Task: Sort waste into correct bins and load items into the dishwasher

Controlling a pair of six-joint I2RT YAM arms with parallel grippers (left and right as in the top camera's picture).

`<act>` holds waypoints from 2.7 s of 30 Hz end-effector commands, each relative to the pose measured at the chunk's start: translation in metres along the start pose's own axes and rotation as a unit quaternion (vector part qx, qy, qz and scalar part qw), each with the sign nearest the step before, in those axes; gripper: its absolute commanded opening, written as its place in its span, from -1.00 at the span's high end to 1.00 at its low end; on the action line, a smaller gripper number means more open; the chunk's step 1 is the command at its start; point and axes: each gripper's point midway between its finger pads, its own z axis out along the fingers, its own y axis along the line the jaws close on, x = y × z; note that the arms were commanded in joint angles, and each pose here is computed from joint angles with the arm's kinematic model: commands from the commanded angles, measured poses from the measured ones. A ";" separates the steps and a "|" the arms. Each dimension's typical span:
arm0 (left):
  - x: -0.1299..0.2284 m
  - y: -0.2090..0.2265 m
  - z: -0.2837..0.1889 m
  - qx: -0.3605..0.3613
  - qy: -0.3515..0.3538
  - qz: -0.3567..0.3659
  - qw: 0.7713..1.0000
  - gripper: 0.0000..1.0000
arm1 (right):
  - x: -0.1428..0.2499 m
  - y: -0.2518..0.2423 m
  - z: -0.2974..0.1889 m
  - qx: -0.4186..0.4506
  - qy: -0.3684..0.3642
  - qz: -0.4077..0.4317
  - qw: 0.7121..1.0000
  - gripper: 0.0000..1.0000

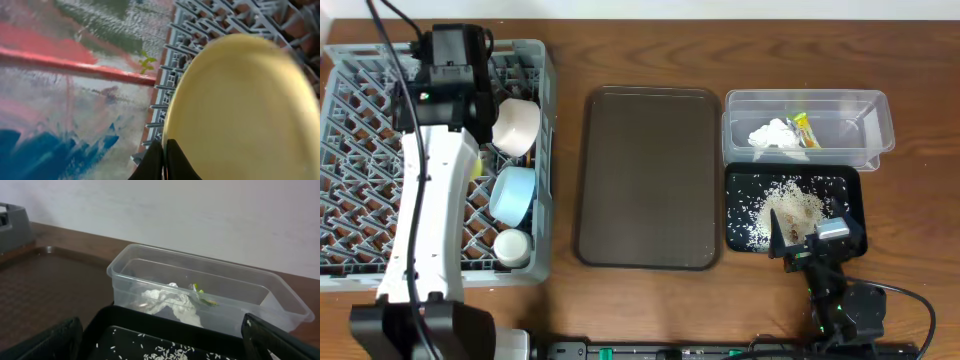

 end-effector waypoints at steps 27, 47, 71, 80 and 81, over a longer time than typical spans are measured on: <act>-0.008 -0.005 0.032 0.044 -0.009 0.082 0.996 0.88 | 0.000 0.000 0.000 0.000 -0.001 0.005 1.000 -0.98; -0.007 -0.010 0.025 0.043 -0.006 0.056 0.998 -0.02 | 0.000 0.000 0.000 0.000 -0.001 0.005 1.000 -0.98; 0.090 -0.053 -0.258 0.636 -0.085 -0.115 0.758 -0.80 | 0.000 0.000 0.000 0.000 -0.001 0.006 1.000 -0.98; 0.092 -0.049 -0.245 0.600 -0.091 -0.110 0.788 -0.83 | 0.000 0.000 0.000 0.000 -0.001 0.006 1.000 -0.99; 0.088 -0.046 -0.245 0.592 -0.116 -0.102 0.791 -0.83 | 0.000 0.000 0.000 0.000 -0.001 0.005 1.000 -0.98</act>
